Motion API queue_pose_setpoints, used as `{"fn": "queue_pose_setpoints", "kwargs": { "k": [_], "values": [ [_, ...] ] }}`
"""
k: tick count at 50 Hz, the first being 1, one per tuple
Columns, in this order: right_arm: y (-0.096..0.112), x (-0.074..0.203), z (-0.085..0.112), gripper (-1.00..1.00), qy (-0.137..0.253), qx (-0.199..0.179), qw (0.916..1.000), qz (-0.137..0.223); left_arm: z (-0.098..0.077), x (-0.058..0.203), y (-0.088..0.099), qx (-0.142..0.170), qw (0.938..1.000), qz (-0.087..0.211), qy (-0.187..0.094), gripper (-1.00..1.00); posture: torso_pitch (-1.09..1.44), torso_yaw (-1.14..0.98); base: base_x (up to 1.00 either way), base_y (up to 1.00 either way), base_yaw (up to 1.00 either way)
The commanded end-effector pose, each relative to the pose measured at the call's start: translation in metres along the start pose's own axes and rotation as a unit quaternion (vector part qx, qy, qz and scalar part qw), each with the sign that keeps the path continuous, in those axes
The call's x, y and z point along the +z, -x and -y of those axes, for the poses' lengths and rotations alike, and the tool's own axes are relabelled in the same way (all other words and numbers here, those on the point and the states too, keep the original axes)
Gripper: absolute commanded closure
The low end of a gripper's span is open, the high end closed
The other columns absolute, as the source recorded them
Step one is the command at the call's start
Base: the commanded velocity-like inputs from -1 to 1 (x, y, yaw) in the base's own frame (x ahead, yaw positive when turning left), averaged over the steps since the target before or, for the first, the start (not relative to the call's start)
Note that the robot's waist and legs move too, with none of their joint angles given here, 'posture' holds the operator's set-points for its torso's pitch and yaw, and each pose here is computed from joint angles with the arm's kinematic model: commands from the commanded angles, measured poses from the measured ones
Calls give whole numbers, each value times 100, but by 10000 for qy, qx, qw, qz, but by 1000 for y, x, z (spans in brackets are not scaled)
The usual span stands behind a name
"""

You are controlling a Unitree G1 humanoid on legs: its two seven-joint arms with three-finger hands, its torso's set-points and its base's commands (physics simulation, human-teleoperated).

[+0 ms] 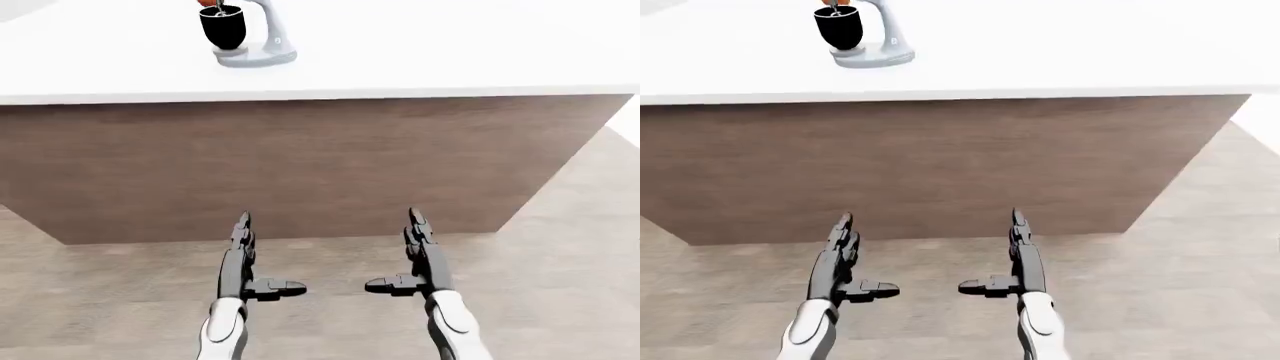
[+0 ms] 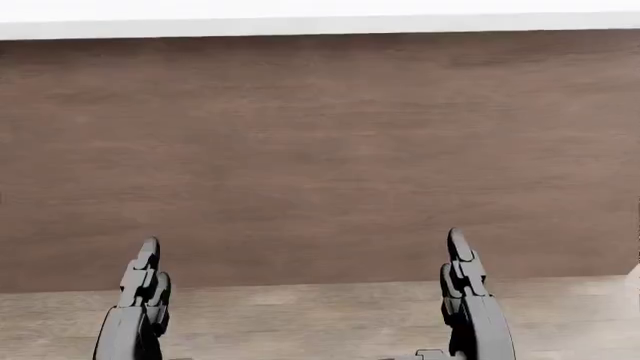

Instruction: Open the stand mixer head.

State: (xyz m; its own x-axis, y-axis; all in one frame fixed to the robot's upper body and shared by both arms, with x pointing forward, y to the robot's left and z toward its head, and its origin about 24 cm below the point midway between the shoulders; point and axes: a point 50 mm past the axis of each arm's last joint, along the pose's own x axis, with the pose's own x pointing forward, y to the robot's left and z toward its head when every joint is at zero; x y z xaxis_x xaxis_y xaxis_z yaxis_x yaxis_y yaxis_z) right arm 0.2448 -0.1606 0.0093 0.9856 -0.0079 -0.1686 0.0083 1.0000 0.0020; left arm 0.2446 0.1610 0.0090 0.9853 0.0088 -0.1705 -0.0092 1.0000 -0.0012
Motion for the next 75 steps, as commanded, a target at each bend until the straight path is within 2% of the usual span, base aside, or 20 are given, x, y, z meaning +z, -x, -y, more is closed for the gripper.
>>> {"fn": "queue_pose_setpoints", "kwargs": {
  "k": [1,14,17,18,19,20,22,23,25,26,27,29,34,41,46,51,58,68,71,75],
  "values": [
    [-4,34,-1,-100,-24,41,9964,842,1,33,-4,-45,9964,852,-24,-96,0,0,0,0,0],
    [-1,37,-5,-100,-153,243,9955,898,2,34,-4,-55,9961,879,-20,-97,0,0,0,0,0],
    [-1,40,-6,-100,-240,302,9946,959,3,41,-2,-115,9942,1060,118,-97,0,0,0,0,0],
    [1,46,-8,-100,-355,421,9924,1104,3,45,-1,-125,9925,1210,78,-97,0,0,0,0,0],
    [6,56,-12,-100,-423,672,9864,1441,4,47,1,-148,9918,1264,93,-96,0,0,0,0,0],
    [11,63,-15,-100,-334,863,9819,1655,4,52,2,-189,9900,1379,232,-96,0,0,0,0,0],
    [14,68,-16,-100,-646,974,9784,1707,4,59,5,-226,9872,1539,346,-96,0,0,0,0,0],
    [21,80,-18,-100,-651,1151,9713,1976,3,72,9,-264,9819,1789,565,-97,0,0,0,0,0],
    [28,90,-18,-100,-925,1311,9629,2171,0,84,13,-304,9751,1998,908,-96,0,0,0,0,0],
    [33,97,-19,-100,-985,1459,9555,2369,-1,90,16,-366,9698,2145,1100,-96,0,0,0,0,0],
    [37,101,-20,-100,-809,1524,9481,2672,-1,97,21,-430,9639,2328,1218,-97,0,0,0,0,0],
    [43,110,-19,-100,-1031,1626,9389,2852,0,108,31,-623,9504,2658,1490,-97,0,0,0,0,0],
    [53,130,-20,-100,-1056,1745,9282,3113,-2,139,47,-712,9340,3240,1328,-96,0,0,0,0,0],
    [76,173,-24,-100,-1171,1865,9098,3518,-3,176,69,-816,9164,3653,1421,-96,0,0,0,0,0],
    [100,204,-29,-100,-1285,2014,8921,3835,-6,198,81,-845,9055,3886,1482,-96,0,0,0,0,0],
    [108,219,-30,-100,-1367,2069,8830,3986,-7,206,84,-857,9008,3981,1504,-96,0,0,0,0,0],
    [109,223,-30,-100,-1371,2052,8812,4033,-8,206,84,-856,9003,4001,1483,-97,0,0,0,0,0],
    [109,223,-29,-100,-1401,2101,8810,4000,-9,204,82,-844,9016,4000,1414,-96,0,0,0,0,0],
    [107,223,-27,-100,-1444,1966,8852,3961,-9,204,83,-845,9013,4009,1408,-96,0,0,0,97,0],
    [106,223,-27,-100,-1408,1926,8859,3978,-8,205,82,-859,9012,4011,1399,-96,0,0,0,25,0]
  ]
}}
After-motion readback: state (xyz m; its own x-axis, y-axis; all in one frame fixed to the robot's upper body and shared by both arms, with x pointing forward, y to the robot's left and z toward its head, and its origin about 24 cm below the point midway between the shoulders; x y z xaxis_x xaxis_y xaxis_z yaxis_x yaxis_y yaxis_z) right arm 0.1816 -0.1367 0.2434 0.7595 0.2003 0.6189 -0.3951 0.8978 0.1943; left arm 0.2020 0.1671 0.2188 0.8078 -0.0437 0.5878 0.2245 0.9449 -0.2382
